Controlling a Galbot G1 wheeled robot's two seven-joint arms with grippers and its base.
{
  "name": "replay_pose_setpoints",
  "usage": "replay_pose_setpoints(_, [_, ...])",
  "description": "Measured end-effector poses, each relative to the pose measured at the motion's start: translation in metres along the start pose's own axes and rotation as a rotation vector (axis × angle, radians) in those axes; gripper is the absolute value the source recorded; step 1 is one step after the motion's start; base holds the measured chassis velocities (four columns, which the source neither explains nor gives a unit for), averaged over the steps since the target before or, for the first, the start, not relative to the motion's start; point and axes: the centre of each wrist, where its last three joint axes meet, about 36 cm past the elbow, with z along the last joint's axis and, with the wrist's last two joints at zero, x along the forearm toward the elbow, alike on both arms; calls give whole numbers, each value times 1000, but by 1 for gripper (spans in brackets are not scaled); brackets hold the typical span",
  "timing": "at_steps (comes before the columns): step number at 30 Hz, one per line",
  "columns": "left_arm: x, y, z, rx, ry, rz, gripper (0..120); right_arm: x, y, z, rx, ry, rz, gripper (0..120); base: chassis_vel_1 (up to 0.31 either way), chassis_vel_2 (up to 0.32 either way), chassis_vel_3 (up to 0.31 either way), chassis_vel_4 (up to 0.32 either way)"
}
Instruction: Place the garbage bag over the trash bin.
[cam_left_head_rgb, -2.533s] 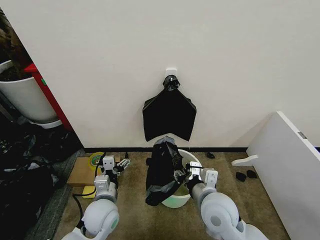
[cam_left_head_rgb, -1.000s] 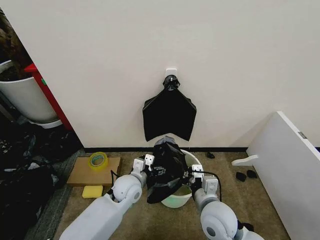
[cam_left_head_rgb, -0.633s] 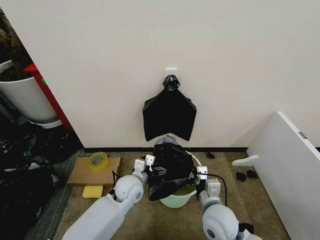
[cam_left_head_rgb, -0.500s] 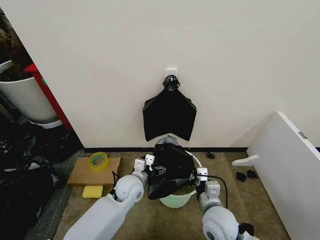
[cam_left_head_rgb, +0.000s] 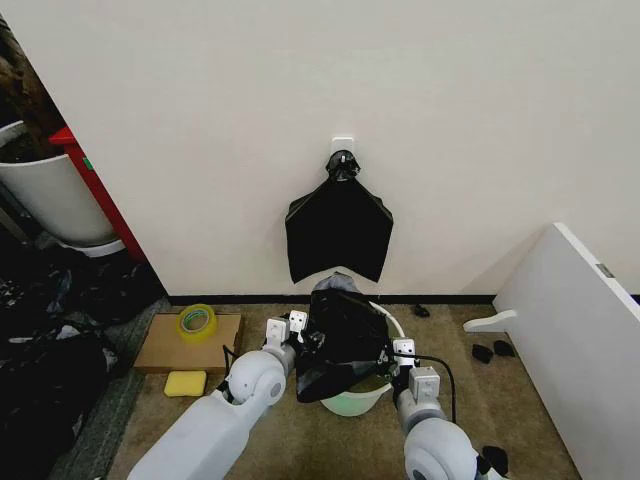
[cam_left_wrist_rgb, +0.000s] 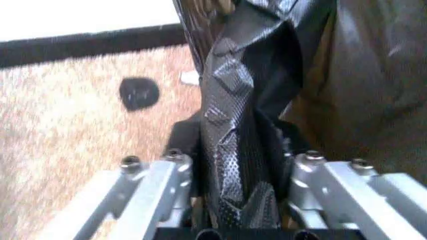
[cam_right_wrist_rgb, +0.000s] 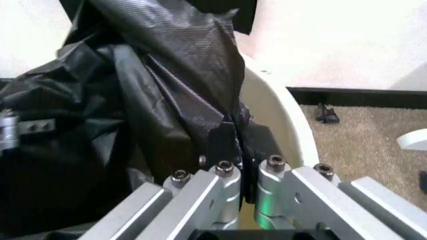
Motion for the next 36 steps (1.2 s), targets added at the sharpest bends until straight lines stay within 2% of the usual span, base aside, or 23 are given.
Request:
replay_pose_setpoints(3, [8,6,-5,17,28,-20,12,-1,0,1,5,-26,1,0,0,0,0,0])
replay_pose_setpoints(5, [11,9,-7,23,23,-26,10,-2,-1,3,7,-43,0,0,0,0,0,0])
replay_pose_setpoints(7, [24,15,-13,38,-15,-40,1,-6,-4,7,11,-120,-13,0,0,0,0,0])
replay_pose_setpoints(8, [24,15,-13,38,-15,-40,1,-6,-4,7,11,-120,-13,0,0,0,0,0])
replay_pose_setpoints(11, [50,27,-16,41,-75,-71,1,-13,-9,8,-15,-213,-42,0,0,0,0,0])
replay_pose_setpoints(14, [63,30,-11,15,-92,-84,1,-16,-11,6,-34,-247,-55,0,0,0,0,0])
replay_pose_setpoints(19, [97,19,-1,-38,-112,-56,1,-29,-19,-3,-89,-295,-61,0,0,0,0,0])
replay_pose_setpoints(25, [120,10,-5,-106,-161,-35,1,-35,-36,-3,-112,-267,-15,0,0,0,0,0])
replay_pose_setpoints(28, [136,6,-10,-121,-235,-29,1,-34,-46,-1,-116,-224,23,0,0,0,0,0])
replay_pose_setpoints(36, [155,27,-38,-80,-358,-76,1,-21,-46,5,-111,-190,20,0,0,0,0,0])
